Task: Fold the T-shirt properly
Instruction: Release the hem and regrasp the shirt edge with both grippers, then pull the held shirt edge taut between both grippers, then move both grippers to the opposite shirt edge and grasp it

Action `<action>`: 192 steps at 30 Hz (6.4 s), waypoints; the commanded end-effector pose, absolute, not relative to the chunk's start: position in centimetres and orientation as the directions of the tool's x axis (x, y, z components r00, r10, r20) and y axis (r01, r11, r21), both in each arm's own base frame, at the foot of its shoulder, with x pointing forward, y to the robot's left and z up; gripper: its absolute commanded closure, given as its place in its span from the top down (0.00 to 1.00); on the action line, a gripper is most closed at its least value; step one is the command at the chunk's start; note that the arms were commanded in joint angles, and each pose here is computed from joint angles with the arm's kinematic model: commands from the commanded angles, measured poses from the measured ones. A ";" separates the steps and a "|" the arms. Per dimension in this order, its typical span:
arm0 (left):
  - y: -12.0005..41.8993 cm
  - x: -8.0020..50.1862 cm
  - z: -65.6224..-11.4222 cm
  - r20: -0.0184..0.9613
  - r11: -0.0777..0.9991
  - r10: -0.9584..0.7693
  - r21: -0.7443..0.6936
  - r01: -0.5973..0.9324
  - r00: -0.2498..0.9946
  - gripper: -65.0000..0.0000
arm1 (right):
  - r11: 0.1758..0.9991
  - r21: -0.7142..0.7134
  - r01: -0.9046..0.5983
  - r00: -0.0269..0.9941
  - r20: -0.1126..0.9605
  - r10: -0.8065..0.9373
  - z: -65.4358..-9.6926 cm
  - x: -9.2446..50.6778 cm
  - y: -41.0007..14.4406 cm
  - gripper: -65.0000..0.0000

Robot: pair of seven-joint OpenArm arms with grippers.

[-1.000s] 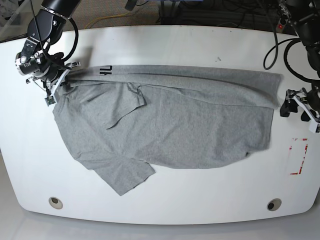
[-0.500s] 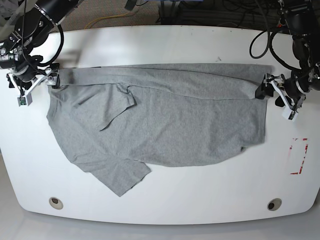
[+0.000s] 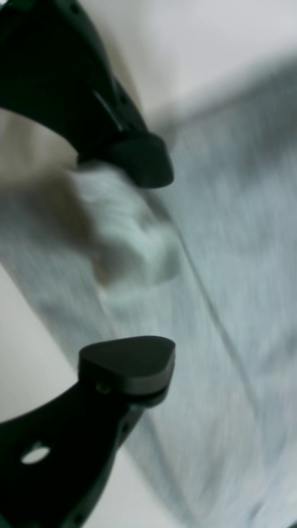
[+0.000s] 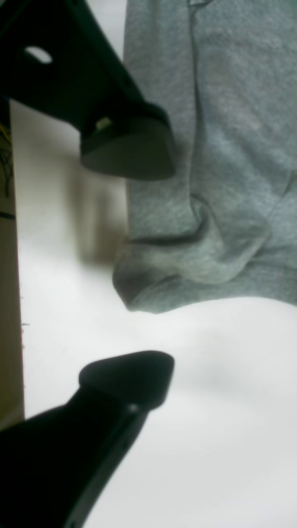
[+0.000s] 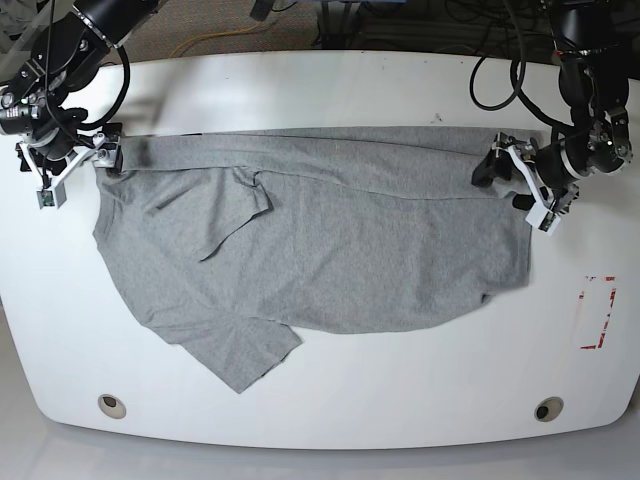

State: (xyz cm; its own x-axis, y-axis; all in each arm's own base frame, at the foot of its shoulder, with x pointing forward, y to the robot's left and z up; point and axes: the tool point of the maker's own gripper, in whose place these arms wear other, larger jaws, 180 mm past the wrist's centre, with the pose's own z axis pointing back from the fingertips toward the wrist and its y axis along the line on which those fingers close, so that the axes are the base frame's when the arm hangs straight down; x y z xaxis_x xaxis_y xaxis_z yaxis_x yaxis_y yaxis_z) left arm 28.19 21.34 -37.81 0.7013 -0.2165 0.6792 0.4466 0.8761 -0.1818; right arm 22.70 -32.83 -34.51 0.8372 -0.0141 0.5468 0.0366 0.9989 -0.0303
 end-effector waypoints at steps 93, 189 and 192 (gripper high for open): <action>31.0 24.2 -41.7 0.541 0.972 -0.157 -0.065 0.227 0.826 0.69 | 0.997 0.067 0.025 0.887 0.458 -0.053 -41.6 23.3 -30.5 0.60; 32.5 34.2 -30.8 0.747 0.992 -0.121 0.063 0.112 0.653 0.84 | 0.937 0.340 -0.074 0.636 0.740 -0.219 -40.2 46.2 -25.9 0.70; 34.1 34.9 -31.2 0.749 1.000 0.014 -0.007 -0.013 0.662 0.88 | 0.937 0.340 -0.074 0.636 0.740 -0.219 -40.2 46.2 -25.9 0.46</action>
State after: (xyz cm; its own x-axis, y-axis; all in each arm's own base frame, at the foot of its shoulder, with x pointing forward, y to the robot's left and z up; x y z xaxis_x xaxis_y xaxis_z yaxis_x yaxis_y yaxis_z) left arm 33.82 32.92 -32.78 0.7026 -0.0338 0.7108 0.0371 0.9993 0.0108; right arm 45.35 -24.99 -41.57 0.6538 -0.2296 0.7210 -0.0672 0.9314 0.3576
